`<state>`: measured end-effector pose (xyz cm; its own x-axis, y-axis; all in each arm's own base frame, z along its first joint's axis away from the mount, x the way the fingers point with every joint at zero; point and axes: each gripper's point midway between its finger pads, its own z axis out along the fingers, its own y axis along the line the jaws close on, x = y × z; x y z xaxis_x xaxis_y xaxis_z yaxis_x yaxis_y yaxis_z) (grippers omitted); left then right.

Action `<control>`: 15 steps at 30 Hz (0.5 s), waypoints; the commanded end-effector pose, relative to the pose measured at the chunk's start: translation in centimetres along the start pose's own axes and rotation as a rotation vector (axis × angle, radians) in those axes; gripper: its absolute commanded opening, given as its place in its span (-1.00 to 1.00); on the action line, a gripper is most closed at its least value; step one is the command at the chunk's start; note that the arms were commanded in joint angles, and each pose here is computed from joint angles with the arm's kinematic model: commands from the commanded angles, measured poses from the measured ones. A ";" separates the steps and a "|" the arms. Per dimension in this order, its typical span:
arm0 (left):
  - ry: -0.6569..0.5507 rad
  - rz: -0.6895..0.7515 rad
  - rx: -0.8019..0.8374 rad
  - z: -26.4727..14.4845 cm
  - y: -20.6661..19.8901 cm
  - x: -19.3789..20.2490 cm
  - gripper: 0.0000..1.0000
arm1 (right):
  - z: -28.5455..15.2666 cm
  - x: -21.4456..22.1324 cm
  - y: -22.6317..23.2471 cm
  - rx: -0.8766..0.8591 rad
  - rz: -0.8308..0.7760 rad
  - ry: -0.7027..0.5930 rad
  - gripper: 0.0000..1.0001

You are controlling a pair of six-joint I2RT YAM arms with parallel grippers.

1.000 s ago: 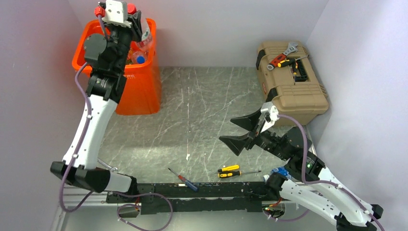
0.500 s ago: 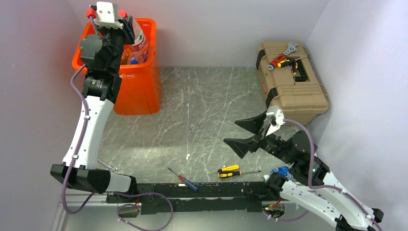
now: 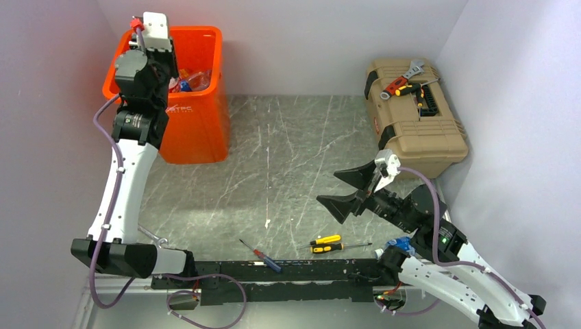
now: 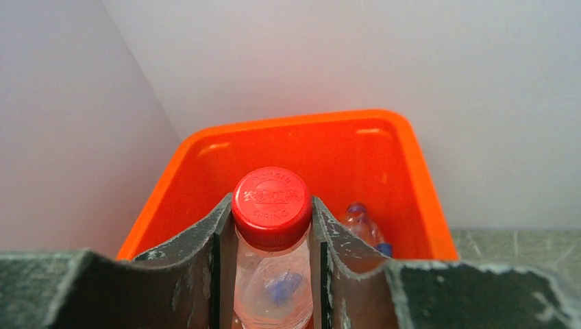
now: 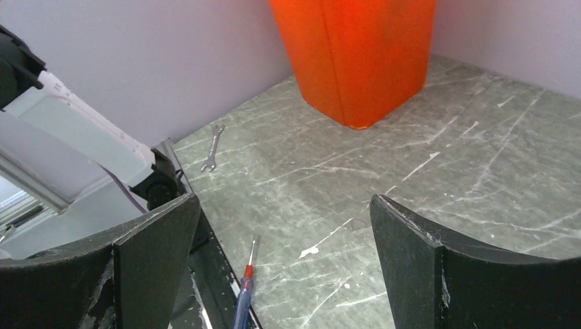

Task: Put the plastic bottles in the bin
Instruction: Place the plastic bottle in the trash bin.

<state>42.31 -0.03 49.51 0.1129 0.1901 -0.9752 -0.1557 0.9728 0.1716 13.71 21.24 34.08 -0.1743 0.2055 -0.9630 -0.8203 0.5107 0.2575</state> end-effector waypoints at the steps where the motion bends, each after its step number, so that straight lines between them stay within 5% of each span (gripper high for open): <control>1: -0.193 -0.069 0.034 -0.8 0.4 -7.3 -1.00 | -0.3 -2.2 -1.2 0.086 -0.004 -0.072 0.99; 3: -0.160 -0.077 0.006 0.2 0.5 -6.2 -0.98 | -0.7 -2.9 -2.7 0.185 0.019 -0.094 1.00; 4: -0.125 -0.083 -0.021 0.7 0.7 -5.2 -0.72 | -0.9 -3.3 -3.7 0.251 0.035 -0.102 1.00; 8: -0.019 -0.120 -0.047 1.3 0.4 -2.0 0.92 | -2.2 -3.9 -7.4 0.511 0.078 -0.056 1.00; 15: -0.092 -0.252 0.046 -3.7 0.0 -4.8 0.99 | -4.5 0.0 -12.8 0.905 0.113 0.087 1.00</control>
<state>43.08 -0.36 49.54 0.1144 0.0709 -0.9909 -0.1559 0.9864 0.0525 20.55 14.72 34.41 -0.2377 0.2754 -0.9315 -0.3415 0.8741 0.3456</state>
